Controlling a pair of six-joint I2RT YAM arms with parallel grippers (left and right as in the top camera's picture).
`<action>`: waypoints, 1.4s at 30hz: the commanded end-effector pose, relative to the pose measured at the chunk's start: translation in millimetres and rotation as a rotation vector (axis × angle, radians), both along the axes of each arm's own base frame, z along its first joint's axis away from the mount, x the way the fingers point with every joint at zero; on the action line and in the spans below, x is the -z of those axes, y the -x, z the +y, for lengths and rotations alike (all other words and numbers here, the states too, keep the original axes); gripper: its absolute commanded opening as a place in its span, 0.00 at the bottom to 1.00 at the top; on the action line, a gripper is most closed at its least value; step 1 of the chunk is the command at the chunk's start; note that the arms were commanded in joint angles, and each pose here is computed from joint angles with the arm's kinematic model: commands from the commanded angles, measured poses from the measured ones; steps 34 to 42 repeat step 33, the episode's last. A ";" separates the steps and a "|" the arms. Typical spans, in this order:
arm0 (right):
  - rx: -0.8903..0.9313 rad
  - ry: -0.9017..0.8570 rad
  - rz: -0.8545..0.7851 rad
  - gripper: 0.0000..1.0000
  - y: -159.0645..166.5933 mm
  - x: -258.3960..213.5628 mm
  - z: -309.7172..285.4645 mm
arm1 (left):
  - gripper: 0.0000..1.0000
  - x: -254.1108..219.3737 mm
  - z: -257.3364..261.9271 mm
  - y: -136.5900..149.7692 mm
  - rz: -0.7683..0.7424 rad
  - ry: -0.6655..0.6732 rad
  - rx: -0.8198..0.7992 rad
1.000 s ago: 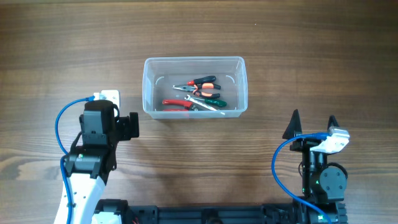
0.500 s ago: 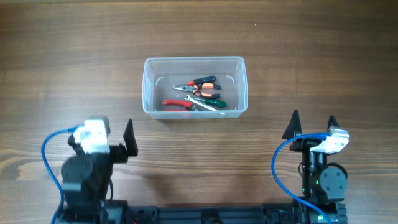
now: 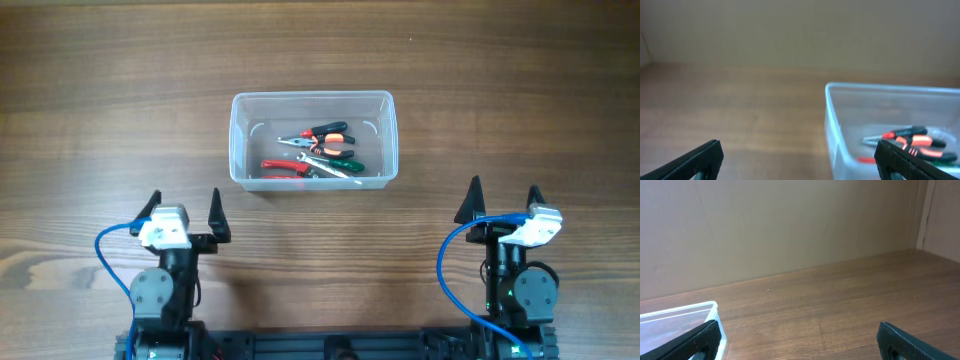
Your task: Pack container
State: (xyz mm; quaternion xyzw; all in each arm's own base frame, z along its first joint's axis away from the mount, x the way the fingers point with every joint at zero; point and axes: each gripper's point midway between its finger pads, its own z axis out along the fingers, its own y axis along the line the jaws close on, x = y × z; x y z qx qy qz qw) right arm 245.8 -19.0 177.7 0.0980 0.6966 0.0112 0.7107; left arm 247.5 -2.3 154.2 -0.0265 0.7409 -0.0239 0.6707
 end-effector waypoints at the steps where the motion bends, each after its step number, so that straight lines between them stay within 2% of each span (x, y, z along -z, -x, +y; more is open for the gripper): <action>1: -0.005 -0.014 -0.015 1.00 0.5 -3.1 1.2 | 1.00 1.3 -5.2 0.8 -0.008 0.012 0.036; 42: -0.005 -0.014 -0.015 1.00 0.5 -3.1 1.2 | 1.00 0.9 -9.6 0.9 -0.010 0.013 0.062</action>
